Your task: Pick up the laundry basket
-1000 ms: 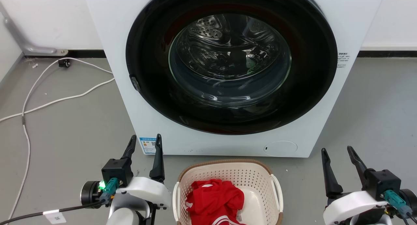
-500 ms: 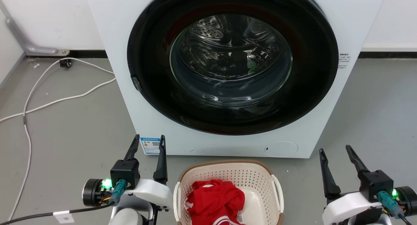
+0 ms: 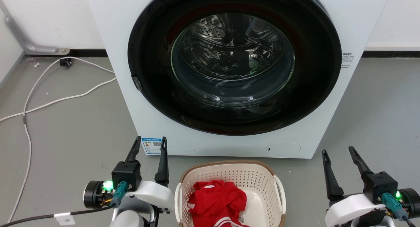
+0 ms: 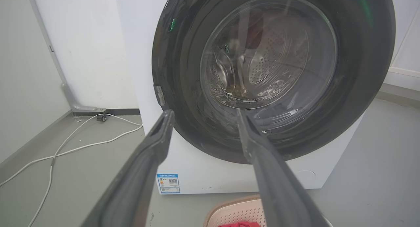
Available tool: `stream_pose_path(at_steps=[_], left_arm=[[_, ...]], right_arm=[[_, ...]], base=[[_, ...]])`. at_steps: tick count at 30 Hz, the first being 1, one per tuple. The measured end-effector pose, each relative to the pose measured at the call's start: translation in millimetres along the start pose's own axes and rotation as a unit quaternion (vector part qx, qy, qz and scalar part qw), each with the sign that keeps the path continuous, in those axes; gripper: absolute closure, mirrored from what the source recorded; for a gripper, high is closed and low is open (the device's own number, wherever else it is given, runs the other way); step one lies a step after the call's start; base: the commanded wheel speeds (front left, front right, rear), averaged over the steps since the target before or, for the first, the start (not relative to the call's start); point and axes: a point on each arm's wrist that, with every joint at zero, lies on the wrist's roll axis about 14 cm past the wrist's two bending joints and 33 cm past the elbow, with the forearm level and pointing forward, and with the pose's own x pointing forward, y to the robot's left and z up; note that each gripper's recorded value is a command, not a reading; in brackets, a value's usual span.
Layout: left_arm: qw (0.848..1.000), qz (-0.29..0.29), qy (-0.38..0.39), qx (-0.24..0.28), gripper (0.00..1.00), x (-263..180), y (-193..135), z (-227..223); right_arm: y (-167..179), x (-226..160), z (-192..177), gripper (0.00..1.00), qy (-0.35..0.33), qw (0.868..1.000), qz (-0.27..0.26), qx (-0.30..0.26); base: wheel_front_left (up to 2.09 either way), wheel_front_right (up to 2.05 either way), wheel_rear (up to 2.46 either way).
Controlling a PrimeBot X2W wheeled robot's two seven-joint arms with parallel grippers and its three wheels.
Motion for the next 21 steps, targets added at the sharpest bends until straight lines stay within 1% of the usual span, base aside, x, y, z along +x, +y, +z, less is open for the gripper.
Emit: stream_pose_path(at_steps=[14, 21], left_arm=[[1.000, 0.000, 0.009, -0.001, 0.00, 2, 0, -7], [0.999, 0.001, 0.046, -0.003, 0.00, 14, 2, -32]], right_arm=[[0, 1, -8, 0.00, 0.013, 1.000, 0.000, 0.005], [-3, 8, -27, 0.00, 0.041, 0.999, -0.007, 0.029]], base=[[0.00, 0.00, 0.00], [0.00, 0.00, 0.00]])
